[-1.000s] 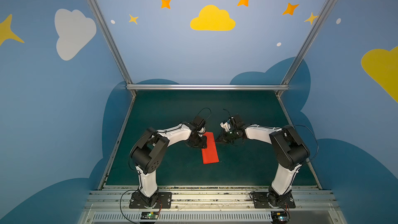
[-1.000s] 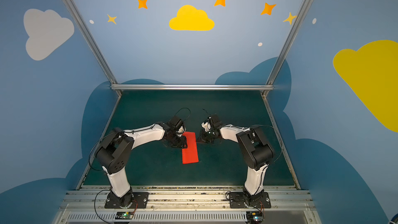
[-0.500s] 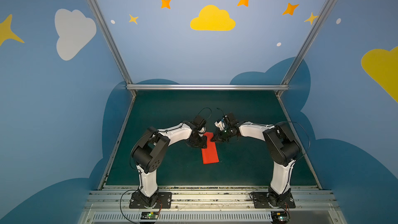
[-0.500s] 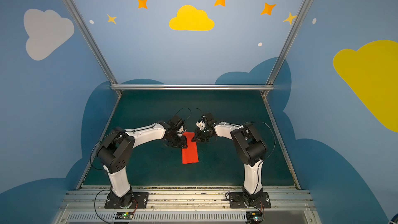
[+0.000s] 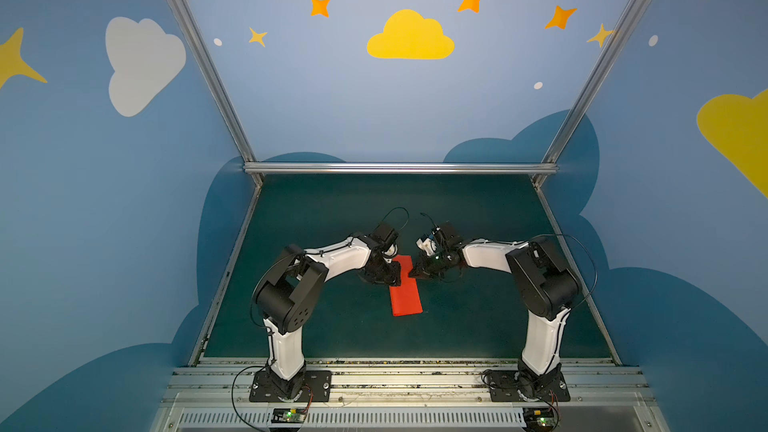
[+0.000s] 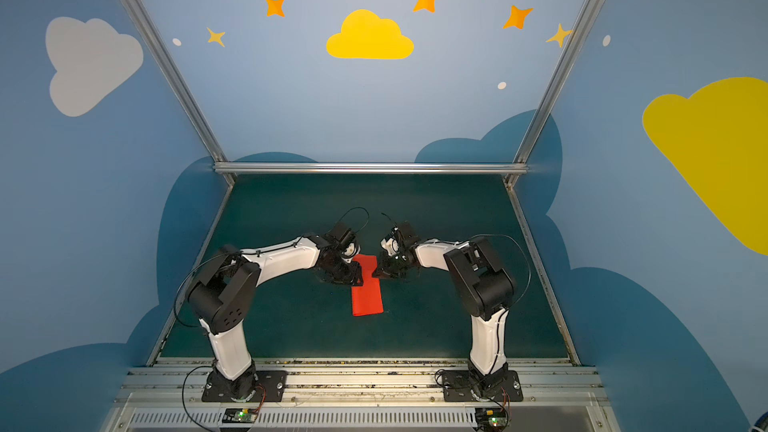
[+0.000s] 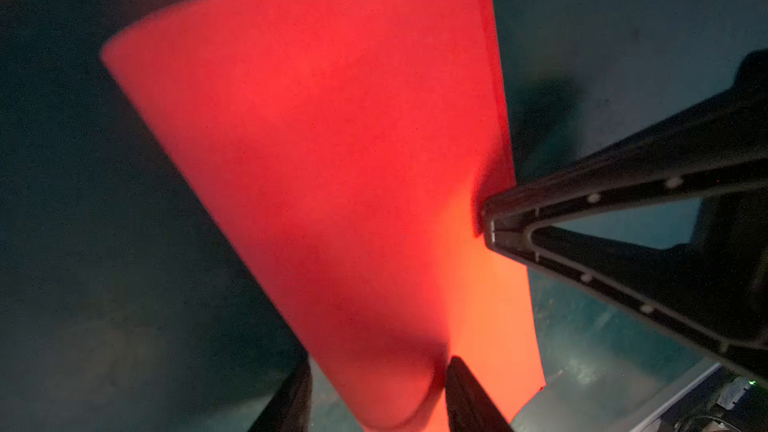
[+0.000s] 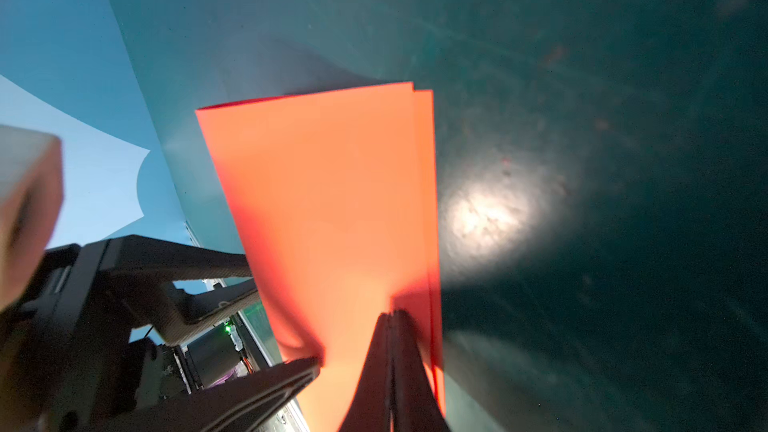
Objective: Fold a paper plane with a square sheet of paper (fold left side to right side)
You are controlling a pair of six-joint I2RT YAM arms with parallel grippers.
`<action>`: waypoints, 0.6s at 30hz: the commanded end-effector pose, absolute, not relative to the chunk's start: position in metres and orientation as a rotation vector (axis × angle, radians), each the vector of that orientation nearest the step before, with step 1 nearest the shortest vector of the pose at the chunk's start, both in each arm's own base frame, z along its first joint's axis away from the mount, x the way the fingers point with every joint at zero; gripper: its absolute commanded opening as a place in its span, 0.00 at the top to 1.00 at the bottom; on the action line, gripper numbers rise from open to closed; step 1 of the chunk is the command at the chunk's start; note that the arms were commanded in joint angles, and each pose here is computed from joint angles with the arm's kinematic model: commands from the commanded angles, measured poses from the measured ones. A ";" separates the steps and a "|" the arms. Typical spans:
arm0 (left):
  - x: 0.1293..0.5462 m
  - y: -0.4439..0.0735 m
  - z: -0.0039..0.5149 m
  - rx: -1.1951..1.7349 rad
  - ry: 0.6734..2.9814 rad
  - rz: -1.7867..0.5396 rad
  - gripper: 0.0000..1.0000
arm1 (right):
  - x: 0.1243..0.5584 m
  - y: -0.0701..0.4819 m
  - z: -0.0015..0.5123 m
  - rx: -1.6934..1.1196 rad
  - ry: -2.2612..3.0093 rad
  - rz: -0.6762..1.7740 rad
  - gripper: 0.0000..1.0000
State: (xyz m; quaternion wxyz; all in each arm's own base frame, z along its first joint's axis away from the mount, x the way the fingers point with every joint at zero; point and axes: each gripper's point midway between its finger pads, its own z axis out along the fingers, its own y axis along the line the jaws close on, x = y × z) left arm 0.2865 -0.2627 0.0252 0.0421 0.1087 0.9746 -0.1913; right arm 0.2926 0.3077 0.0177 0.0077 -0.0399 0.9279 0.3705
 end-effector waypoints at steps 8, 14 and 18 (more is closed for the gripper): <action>0.302 -0.244 0.053 0.132 2.904 -0.704 0.37 | 0.281 0.290 0.001 -0.048 2.970 1.064 1.00; 0.301 -0.257 0.071 0.086 2.826 -0.904 0.52 | 0.282 0.288 -0.001 -0.041 2.973 1.050 1.00; 0.297 -0.265 0.068 0.054 2.797 -1.000 0.77 | 0.280 0.287 -0.003 -0.035 2.979 1.041 1.00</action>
